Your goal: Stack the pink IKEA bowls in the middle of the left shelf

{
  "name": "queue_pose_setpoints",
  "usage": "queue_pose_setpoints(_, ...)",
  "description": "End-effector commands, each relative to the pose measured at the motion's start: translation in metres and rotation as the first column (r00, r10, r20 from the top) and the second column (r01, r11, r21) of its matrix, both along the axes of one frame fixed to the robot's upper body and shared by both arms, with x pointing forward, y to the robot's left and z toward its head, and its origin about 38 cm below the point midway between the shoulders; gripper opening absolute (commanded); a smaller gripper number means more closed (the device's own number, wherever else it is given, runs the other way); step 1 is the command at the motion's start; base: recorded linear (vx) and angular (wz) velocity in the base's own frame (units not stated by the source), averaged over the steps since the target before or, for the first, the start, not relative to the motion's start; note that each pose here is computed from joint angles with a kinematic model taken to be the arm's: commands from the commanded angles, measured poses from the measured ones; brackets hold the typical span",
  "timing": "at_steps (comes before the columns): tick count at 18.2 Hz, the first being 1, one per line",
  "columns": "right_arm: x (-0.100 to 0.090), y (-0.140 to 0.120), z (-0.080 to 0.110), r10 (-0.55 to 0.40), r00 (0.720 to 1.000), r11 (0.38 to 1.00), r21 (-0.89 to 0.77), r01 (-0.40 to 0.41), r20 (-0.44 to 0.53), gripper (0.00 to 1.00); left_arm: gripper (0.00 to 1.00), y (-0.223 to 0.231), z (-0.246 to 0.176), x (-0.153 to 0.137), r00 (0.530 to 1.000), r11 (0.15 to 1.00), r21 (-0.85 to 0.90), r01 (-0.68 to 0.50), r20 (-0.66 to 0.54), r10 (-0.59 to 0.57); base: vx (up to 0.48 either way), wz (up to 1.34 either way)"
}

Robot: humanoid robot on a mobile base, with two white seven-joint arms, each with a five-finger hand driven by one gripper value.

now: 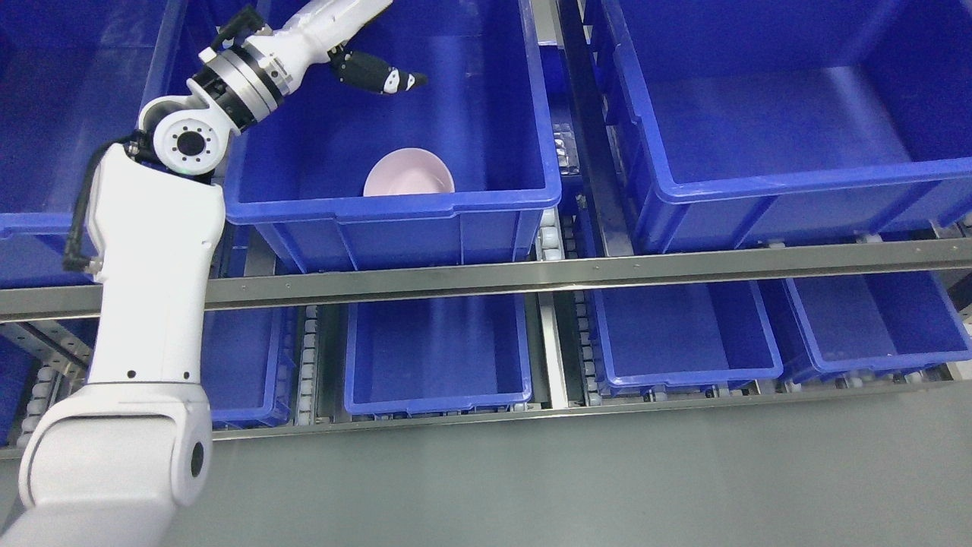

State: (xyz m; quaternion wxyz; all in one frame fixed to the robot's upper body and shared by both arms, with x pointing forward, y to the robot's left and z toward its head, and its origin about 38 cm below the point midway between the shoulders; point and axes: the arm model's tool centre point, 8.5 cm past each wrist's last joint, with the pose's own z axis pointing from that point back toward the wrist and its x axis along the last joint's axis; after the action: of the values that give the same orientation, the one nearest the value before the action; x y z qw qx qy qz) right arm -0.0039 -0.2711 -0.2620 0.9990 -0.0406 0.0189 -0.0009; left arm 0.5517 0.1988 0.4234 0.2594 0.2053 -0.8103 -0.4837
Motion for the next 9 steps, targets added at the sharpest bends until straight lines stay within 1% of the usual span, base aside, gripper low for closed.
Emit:
queue_pose_setpoints(1, -0.007, -0.011, 0.001, -0.011, 1.0, 1.0, -0.018, 0.011, 0.01, 1.0, 0.89, -0.06, 0.053, -0.031, 0.956, 0.913, -0.303, 0.275, 0.187, -0.226, 0.0, 0.0)
queue_pose_setpoints(3, -0.007, -0.011, 0.001, -0.009, 1.0, 1.0, -0.018, 0.009, 0.01, 1.0, 0.94, -0.107, 0.046, -0.047, 0.916, 0.86, -0.321, 0.396, 0.209, -0.343, 0.0, 0.0)
queue_pose_setpoints(5, -0.007, -0.011, 0.001, -0.009, 1.0, 1.0, -0.018, 0.01, 0.008, 1.0, 0.97, -0.157, 0.021, -0.064, 0.875, 0.83, -0.277, 0.485, 0.168, -0.455, 0.0, 0.0)
queue_pose_setpoints(6, -0.007, -0.011, 0.001, -0.009, 1.0, 1.0, -0.018, 0.009, 0.01, 1.0, 0.98, -0.177, 0.009, -0.068, 0.869, 0.824, -0.278, 0.494, 0.135, -0.475, 0.0, 0.0)
queue_pose_setpoints(8, -0.007, -0.011, 0.001, -0.009, 1.0, 1.0, -0.018, 0.01, 0.008, 1.0, 0.99, -0.207, -0.011, -0.083, 0.861, 0.8, -0.322, 0.506, 0.138, -0.489, 0.0, 0.0)
queue_pose_setpoints(9, -0.007, -0.011, 0.001, -0.009, 1.0, 1.0, -0.018, 0.01, 0.008, 1.0, 1.0, -0.223, -0.033, -0.093, 0.849, 0.789, -0.323, 0.523, 0.115, -0.516, 0.0, 0.0)
